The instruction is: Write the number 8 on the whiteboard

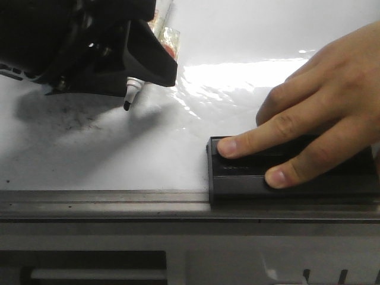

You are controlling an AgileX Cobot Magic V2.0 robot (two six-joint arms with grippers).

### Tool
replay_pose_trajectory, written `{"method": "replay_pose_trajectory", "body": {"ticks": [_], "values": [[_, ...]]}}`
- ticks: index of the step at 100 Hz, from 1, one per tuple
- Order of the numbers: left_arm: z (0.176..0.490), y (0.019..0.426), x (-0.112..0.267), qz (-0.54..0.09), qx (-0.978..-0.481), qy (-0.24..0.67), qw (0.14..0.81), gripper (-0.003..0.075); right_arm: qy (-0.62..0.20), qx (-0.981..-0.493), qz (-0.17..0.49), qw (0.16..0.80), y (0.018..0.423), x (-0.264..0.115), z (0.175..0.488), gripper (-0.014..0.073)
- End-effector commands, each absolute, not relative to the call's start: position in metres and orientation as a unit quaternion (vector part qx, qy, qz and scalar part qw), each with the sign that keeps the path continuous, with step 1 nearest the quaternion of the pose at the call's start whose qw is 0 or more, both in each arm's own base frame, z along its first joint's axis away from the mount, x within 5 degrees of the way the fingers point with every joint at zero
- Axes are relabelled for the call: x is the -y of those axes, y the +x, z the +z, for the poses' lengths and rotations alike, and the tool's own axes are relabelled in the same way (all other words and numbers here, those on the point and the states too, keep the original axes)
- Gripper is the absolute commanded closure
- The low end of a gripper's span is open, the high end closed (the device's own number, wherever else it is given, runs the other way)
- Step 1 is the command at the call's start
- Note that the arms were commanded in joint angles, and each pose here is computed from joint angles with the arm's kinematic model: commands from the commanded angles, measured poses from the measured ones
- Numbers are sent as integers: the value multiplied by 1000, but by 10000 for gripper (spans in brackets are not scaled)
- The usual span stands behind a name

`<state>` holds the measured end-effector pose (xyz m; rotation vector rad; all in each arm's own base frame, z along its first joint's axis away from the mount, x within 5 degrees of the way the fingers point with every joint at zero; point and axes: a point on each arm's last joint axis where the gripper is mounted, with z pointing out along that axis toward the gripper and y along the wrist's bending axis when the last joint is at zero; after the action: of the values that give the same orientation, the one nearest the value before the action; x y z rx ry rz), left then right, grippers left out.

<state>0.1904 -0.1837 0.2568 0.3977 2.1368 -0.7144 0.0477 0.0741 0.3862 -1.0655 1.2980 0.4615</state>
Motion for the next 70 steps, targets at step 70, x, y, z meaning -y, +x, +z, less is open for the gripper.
{"method": "replay_pose_trajectory", "body": {"ticks": [70], "values": [[334,132,133,-387,-757,162,502,391,-277,-671,236,645,76,-71,276,658]]}}
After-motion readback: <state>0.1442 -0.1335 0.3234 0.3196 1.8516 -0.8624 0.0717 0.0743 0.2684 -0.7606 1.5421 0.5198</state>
